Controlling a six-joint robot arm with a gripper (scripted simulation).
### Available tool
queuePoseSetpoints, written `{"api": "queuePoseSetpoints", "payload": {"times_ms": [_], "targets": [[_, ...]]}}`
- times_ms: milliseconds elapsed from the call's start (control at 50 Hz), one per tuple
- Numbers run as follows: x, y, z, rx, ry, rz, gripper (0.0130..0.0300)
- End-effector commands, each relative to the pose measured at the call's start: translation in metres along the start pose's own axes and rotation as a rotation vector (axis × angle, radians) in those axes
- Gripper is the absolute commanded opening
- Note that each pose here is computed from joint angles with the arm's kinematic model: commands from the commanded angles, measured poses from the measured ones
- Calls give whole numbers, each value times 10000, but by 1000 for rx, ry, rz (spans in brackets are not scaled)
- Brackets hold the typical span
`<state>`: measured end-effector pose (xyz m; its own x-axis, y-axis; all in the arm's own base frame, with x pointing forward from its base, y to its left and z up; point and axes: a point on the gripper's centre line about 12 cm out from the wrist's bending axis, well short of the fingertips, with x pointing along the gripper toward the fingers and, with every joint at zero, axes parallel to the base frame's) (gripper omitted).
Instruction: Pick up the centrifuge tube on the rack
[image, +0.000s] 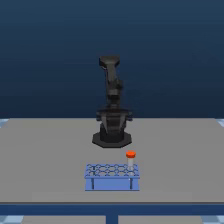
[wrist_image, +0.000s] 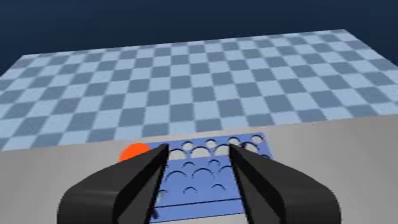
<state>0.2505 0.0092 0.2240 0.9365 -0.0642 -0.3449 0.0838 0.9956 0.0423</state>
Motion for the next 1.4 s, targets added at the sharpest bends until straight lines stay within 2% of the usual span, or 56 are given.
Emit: {"api": "queuePoseSetpoints", "payload": {"times_ms": [20,40,60,100,160,200,260,300,360,400,460,500,660,960,1400], "targets": [[73,113,7,-32,14,12,300],[73,113,7,-32,14,12,300],[115,156,5,-35,26,16,300],[115,156,5,-35,26,16,300],[199,244,0,-42,52,23,300],[199,244,0,-42,52,23,300],[282,330,-6,-49,76,30,300],[282,330,-6,-49,76,30,300],[359,410,-10,-55,99,37,300],[359,410,-10,-55,99,37,300],[425,477,-11,-60,118,42,300],[425,477,-11,-60,118,42,300],[525,579,-11,-67,147,50,300],[611,667,-20,-74,172,58,300],[632,678,-47,-75,175,59,300]]}}
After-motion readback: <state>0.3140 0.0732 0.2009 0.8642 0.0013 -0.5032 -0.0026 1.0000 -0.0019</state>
